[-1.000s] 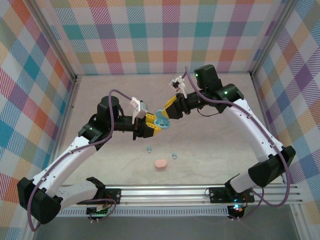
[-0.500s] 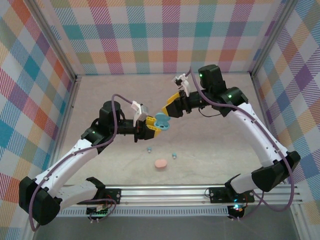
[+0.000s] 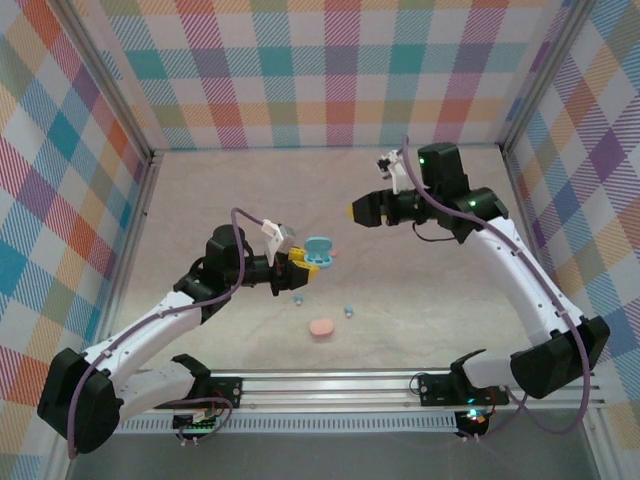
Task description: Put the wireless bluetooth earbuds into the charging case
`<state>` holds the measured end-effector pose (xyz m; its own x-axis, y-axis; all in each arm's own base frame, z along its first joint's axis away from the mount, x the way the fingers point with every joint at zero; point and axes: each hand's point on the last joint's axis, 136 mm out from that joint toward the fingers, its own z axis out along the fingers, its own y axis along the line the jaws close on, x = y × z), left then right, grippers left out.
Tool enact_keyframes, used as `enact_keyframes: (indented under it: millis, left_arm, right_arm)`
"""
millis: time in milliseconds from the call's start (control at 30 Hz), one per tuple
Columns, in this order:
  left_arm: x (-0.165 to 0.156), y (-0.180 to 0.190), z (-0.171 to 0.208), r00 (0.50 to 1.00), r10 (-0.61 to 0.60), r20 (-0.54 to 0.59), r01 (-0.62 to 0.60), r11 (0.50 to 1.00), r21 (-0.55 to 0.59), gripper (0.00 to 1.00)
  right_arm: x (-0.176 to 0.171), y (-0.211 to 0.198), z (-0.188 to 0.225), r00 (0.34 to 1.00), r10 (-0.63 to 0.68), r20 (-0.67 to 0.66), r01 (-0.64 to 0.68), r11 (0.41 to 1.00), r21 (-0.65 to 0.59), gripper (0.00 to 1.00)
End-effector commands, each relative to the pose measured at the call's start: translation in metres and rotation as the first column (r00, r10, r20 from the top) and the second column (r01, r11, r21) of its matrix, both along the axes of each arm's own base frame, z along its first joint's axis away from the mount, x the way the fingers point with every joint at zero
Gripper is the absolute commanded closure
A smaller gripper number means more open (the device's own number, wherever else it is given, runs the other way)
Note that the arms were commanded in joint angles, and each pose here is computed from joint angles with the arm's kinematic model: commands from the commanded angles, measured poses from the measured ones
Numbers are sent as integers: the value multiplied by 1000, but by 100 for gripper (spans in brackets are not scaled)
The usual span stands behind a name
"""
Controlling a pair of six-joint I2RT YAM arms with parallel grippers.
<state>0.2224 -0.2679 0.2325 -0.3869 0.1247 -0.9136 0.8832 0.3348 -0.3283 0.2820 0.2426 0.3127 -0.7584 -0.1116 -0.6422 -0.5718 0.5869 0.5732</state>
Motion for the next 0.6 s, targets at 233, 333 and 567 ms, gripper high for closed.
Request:
enact_keyframes:
  millis: [233,333,567]
  left_arm:
    - [9,9,1,996,88,9,-87,996,-31,100]
    - [7,12,5,995,97,17,-97,995,-32,100]
    - [-1,21,17,992,119,37,-117,992,-42,100]
  right_arm:
    - [-39,-32,-136,920,-238,-310,197,968,-159,61]
    - [-56,-24,-169,907,-220,-360,154,967,-203,63]
    - [-39,2,-203,901,-220,-373,138,962,-235,68]
